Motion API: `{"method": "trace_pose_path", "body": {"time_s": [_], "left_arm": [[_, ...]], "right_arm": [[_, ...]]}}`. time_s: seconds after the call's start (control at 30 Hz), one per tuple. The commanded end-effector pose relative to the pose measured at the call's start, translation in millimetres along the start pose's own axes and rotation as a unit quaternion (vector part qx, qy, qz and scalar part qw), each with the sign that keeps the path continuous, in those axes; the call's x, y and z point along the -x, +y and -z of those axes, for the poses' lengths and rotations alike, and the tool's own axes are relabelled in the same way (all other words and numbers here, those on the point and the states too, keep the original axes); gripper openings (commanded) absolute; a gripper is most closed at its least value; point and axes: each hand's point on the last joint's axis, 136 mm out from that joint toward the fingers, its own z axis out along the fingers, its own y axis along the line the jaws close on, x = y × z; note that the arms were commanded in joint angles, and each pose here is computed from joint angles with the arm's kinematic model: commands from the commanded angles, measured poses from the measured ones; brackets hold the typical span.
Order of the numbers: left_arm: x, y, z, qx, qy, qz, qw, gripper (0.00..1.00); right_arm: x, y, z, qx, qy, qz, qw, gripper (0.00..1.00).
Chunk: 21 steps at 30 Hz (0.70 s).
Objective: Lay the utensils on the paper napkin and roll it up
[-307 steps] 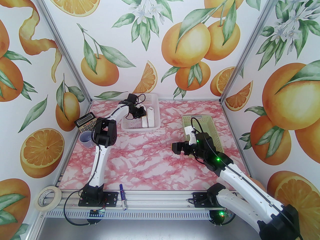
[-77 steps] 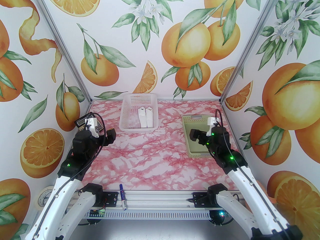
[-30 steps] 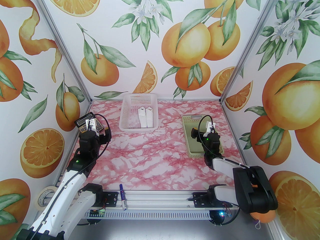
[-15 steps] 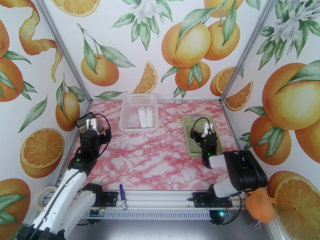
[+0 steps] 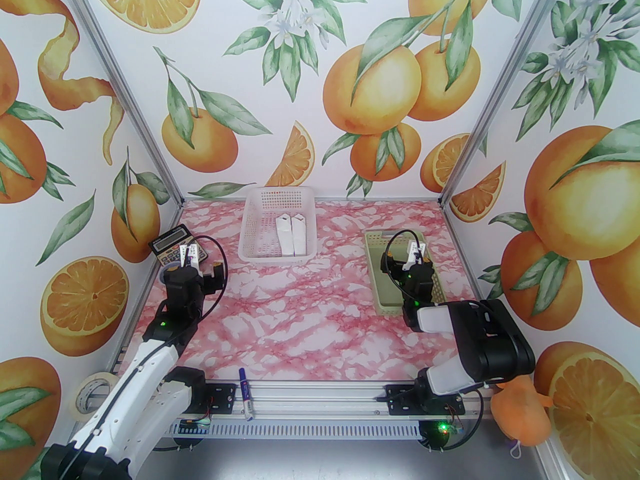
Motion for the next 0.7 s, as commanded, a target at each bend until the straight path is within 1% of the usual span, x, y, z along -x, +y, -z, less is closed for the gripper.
{"method": "trace_pose_path", "body": {"time_s": [0.0, 0.1, 0.13, 0.2, 0.37, 0.47, 0.5, 0.67], "left_arm": [[10, 7, -3, 0.018, -0.04, -0.001, 0.999, 1.0], [4, 8, -10, 0.024, -0.049, 0.013, 0.998, 1.0], [2, 7, -13, 0.022, -0.052, 0.031, 0.998, 1.0], [-2, 3, -20, 0.017, -0.052, 0.038, 0.998, 1.0], [-17, -9, -42, 0.007, -0.033, 0.014, 0.999, 1.0], [-23, -17, -52, -0.006, -0.036, 0.013, 0.999, 1.0], [-24, -20, -55, -0.011, -0.038, 0.001, 0.999, 1.0], [-25, -33, -67, -0.038, -0.039, -0.02, 0.998, 1.0]], "right_arm": [[4, 3, -2, 0.002, -0.003, 0.006, 1.0, 1.0], [4, 3, -2, 0.001, -0.003, 0.006, 1.0, 1.0], [5, 3, -2, 0.001, -0.003, 0.006, 1.0, 1.0], [4, 3, -3, 0.001, -0.003, 0.006, 1.0, 1.0], [4, 3, -3, 0.002, -0.003, 0.006, 1.0, 1.0], [4, 3, -2, 0.002, -0.002, 0.006, 1.0, 1.0], [5, 3, -3, 0.002, -0.003, 0.006, 1.0, 1.0], [4, 4, -3, 0.002, -0.003, 0.006, 1.0, 1.0]]}}
